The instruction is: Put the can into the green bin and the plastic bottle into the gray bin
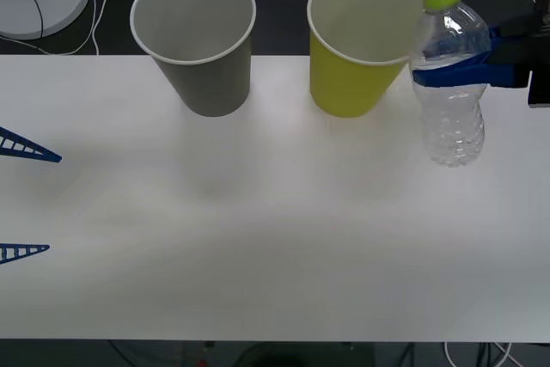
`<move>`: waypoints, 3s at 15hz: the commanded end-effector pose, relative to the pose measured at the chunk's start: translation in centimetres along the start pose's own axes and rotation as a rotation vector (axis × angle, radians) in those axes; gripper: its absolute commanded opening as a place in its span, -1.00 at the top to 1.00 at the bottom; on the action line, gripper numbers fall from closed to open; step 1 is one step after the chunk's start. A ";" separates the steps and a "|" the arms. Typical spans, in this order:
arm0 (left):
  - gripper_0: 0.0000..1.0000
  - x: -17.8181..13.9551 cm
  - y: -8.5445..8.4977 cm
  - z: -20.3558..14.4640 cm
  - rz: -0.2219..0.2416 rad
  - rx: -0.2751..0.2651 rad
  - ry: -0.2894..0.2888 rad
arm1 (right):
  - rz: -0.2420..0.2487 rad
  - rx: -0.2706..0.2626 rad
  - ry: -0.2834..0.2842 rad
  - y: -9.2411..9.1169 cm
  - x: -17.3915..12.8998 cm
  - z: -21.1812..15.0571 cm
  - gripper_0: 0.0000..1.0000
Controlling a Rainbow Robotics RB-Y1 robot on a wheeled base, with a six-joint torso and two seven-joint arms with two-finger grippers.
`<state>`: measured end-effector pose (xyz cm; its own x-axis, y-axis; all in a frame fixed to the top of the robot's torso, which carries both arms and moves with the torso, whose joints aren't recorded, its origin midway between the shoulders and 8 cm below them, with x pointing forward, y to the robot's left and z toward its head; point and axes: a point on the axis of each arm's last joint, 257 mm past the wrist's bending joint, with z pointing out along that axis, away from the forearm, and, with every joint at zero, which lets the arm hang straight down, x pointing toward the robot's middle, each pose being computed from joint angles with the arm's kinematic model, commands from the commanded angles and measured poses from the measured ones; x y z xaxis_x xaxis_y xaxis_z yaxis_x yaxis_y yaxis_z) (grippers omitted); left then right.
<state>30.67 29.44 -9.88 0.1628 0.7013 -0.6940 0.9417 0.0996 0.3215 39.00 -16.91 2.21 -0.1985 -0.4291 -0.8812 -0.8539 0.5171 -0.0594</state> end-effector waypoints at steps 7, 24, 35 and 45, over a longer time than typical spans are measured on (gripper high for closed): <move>-1.00 0.0 0.0 0.0 0.000 0.000 0.000 | -0.026 -0.039 0.077 -2.7 -5.8 3.9 1.00; -1.00 0.0 0.0 0.0 0.000 0.000 0.000 | -0.076 -0.061 0.177 -3.2 -15.8 13.4 1.00; -1.00 0.0 0.0 0.0 0.000 0.000 0.000 | 0.017 0.015 0.286 -3.2 -20.3 21.4 1.00; -1.00 0.0 0.0 0.0 0.000 0.000 0.000 | 0.030 0.105 0.295 -3.8 -20.8 25.7 1.00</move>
<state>30.67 29.44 -9.87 0.1628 0.7013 -0.6940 0.9417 0.0996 0.3215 58.53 8.93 8.66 -0.3657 -0.6031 -0.7089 -0.7982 0.5950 -0.0945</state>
